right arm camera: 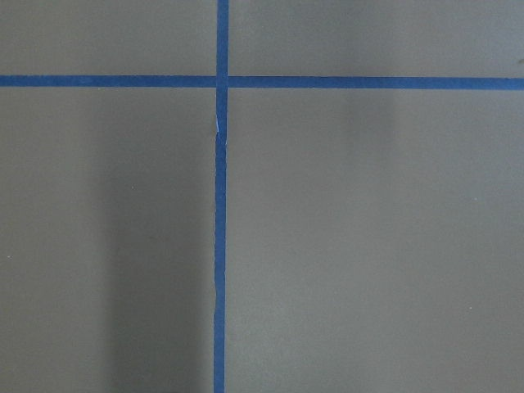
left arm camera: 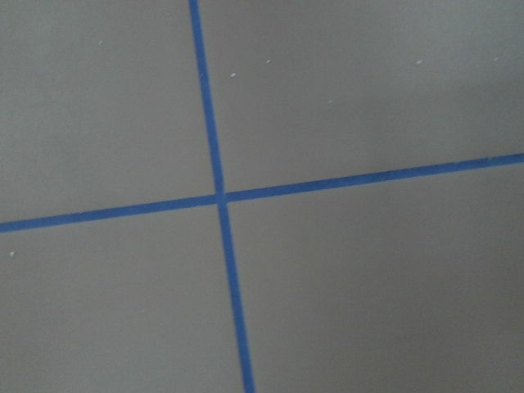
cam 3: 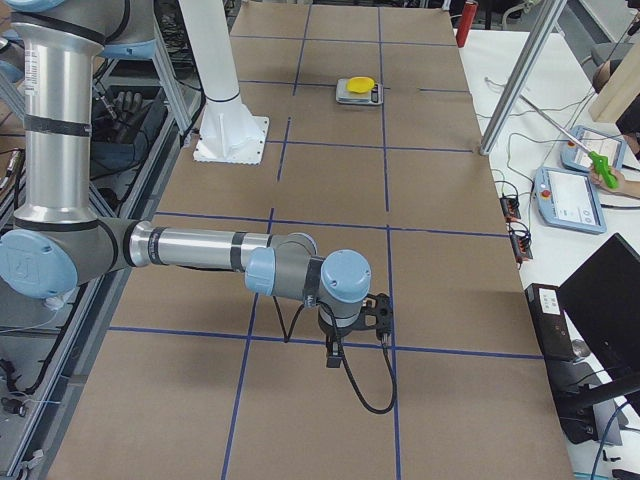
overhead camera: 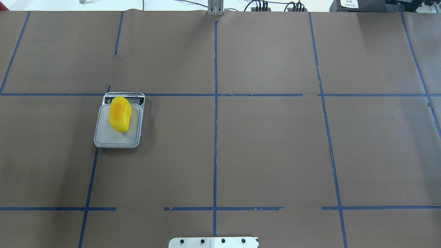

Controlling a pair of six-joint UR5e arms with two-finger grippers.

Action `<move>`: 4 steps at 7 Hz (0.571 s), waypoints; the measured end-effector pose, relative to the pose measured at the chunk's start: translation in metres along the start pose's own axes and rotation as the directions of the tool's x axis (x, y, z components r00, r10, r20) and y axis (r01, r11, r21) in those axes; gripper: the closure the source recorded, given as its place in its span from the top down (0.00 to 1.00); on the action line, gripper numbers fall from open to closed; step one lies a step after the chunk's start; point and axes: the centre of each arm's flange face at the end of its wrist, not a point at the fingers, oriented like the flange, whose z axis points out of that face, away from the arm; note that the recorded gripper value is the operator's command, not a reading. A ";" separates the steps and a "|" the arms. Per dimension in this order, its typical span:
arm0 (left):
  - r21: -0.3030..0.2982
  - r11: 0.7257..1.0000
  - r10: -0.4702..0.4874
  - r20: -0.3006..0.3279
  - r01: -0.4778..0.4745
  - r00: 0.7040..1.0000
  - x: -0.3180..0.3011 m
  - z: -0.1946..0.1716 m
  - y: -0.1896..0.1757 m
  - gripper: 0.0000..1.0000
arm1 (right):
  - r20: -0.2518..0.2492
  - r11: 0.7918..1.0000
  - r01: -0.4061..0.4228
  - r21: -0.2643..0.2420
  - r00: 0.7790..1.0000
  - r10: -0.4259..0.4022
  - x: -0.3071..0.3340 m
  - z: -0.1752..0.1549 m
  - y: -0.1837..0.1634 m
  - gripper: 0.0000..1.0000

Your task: Weigh mango

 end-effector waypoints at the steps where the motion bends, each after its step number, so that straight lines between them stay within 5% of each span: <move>1: -0.025 0.998 -0.054 0.010 0.054 0.998 -0.017 -0.002 0.005 1.00 | 0.000 1.000 0.000 0.000 1.000 0.000 0.000 0.000 0.000 1.00; 4: -0.064 0.985 -0.161 0.026 0.162 0.987 -0.033 -0.022 -0.003 1.00 | 0.000 1.000 0.000 0.000 1.000 0.000 0.000 0.000 0.000 1.00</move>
